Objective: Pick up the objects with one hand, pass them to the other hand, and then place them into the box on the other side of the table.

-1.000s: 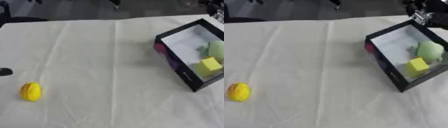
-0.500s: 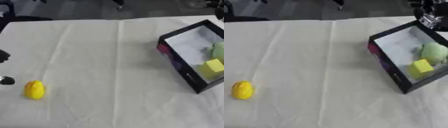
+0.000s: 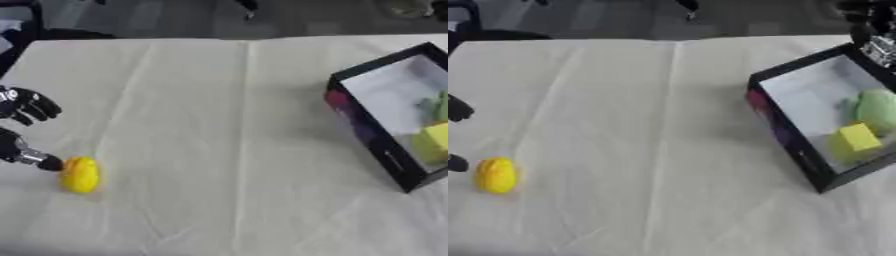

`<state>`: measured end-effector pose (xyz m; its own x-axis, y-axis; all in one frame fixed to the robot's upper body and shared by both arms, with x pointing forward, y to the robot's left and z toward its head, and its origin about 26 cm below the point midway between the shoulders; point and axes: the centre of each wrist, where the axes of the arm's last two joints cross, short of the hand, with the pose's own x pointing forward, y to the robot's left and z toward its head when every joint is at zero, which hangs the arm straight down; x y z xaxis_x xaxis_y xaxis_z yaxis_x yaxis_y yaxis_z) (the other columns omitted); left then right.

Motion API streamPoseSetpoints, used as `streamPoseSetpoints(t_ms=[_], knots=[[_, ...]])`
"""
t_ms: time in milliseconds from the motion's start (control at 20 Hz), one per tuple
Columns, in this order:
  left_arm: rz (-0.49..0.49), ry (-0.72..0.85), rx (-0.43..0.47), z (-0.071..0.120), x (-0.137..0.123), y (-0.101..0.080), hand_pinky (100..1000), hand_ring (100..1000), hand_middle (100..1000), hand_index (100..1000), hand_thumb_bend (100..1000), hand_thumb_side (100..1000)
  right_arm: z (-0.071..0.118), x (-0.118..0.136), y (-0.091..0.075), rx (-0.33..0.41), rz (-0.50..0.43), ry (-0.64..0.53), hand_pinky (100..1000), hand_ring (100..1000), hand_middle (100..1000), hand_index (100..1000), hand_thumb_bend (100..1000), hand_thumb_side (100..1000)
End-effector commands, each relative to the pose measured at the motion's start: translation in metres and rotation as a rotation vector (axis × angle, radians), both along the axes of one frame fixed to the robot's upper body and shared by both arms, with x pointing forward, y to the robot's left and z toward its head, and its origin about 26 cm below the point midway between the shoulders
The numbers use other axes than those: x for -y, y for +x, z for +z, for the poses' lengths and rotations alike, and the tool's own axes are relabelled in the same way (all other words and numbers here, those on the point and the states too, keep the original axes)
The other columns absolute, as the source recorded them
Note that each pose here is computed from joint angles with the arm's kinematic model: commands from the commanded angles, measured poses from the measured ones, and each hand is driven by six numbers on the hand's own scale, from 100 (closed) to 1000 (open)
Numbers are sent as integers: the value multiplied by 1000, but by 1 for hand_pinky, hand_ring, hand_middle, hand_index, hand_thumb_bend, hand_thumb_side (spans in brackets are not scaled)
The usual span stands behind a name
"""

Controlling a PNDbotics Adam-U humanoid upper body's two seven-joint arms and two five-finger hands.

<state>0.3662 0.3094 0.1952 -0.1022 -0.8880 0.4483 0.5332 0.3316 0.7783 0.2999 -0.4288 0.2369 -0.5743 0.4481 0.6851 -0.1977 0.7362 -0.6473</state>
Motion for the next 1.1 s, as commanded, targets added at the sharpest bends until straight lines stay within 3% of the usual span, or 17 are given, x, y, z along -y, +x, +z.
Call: streamPoseSetpoints(t_ms=[50, 350, 800, 1100], knots=[[27, 80, 5, 3, 1, 7, 853, 824, 740, 806, 909, 210, 11, 0, -1, 24, 2, -46, 1000, 1000, 1000, 1000, 100, 367], [26, 190, -36, -14, 7, 16, 857, 826, 746, 804, 908, 202, 8, -3, 0, 21, 9, -61, 1000, 1000, 1000, 1000, 100, 362], [-17, 281, -152, -35, 8, 20, 855, 823, 745, 788, 833, 141, 3, -2, 1, 8, 3, -72, 1000, 1000, 1000, 1000, 100, 375], [0, 318, -131, -41, 11, 22, 849, 817, 738, 769, 749, 104, 0, -1, 1, 3, 0, -77, 1000, 1000, 1000, 1000, 100, 373]])
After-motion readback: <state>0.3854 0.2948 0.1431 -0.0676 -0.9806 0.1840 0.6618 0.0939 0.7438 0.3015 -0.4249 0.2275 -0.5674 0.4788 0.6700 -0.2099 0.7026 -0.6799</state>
